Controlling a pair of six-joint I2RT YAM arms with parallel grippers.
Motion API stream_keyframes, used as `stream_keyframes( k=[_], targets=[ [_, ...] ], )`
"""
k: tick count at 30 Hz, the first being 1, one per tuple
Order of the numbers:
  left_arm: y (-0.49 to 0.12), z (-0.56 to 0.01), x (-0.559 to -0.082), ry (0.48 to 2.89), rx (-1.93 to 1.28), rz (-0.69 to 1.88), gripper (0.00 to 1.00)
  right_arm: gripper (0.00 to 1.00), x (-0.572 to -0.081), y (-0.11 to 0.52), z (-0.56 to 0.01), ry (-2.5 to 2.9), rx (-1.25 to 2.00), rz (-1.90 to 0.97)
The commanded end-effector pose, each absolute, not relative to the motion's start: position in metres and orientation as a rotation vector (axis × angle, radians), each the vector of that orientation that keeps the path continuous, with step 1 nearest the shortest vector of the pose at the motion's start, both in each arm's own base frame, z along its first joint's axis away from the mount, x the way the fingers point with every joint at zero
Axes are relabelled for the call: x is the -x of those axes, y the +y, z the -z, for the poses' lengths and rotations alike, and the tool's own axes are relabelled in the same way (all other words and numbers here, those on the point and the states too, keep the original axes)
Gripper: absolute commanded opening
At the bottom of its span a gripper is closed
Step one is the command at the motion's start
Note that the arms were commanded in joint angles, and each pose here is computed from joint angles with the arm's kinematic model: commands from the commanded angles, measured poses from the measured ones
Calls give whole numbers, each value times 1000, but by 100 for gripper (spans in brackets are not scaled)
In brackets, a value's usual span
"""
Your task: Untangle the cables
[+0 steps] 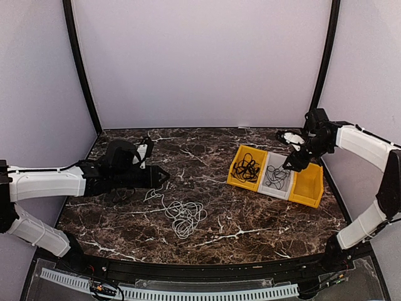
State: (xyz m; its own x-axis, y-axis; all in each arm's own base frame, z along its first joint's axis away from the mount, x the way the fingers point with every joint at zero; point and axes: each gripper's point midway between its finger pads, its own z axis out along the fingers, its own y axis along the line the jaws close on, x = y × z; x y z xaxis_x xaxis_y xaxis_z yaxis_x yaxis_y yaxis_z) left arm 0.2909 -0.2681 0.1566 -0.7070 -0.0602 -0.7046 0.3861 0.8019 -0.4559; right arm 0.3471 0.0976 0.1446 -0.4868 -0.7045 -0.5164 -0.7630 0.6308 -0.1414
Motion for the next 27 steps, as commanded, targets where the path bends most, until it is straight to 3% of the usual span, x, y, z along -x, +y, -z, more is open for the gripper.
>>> stream_keyframes(
  k=[1, 8, 19, 27],
  targets=[
    [-235, -129, -292, 2312, -128, 676, 40, 60, -340, 154, -182, 2168, 1248, -230],
    [-220, -102, -293, 2368, -42, 652, 39, 57, -324, 289, -200, 1967, 1481, -514],
    [-172, -91, -279, 2383, 216, 620, 41, 45, -304, 472, -145, 1921, 1697, -722],
    [-149, -87, -266, 2368, 295, 607, 41, 62, -257, 522, -94, 2080, 1765, -1067]
  ],
)
